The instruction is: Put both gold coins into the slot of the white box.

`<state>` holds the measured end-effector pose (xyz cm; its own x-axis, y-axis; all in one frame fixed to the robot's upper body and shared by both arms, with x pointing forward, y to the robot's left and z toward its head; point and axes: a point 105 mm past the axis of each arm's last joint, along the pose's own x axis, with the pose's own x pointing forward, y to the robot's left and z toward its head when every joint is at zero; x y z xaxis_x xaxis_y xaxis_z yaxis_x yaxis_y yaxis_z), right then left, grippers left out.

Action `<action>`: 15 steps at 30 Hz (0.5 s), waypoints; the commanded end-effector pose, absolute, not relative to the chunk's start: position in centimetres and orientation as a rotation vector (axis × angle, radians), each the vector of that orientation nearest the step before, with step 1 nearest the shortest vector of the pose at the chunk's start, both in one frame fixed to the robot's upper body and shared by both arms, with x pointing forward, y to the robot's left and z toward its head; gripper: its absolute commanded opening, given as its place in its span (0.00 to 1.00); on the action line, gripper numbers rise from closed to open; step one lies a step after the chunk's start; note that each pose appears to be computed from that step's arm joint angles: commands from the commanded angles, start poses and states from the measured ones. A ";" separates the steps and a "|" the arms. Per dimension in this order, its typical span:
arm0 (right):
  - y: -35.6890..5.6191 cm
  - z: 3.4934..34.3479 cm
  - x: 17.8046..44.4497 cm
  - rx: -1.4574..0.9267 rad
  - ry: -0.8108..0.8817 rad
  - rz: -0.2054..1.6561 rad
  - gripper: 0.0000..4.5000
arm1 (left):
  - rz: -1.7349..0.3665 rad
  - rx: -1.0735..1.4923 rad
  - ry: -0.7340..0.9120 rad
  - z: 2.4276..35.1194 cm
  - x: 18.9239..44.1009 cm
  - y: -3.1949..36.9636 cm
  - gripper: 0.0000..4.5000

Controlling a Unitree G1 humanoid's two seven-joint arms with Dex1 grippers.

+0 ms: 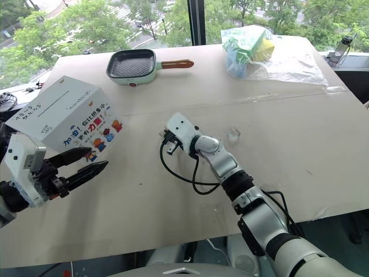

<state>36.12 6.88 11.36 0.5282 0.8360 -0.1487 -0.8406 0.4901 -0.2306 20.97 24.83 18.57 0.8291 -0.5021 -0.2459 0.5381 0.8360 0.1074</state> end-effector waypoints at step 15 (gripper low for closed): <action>6.7 23.1 31.5 0.626 -0.052 1.345 0.02 | -0.671 -0.420 -0.216 23.7 23.1 20.5 0.73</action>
<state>33.78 5.49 20.36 0.3584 0.8986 0.2532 -0.8974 0.2569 0.3587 23.27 20.83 22.71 0.7829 -0.5675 0.2550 0.6211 0.7369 -0.2668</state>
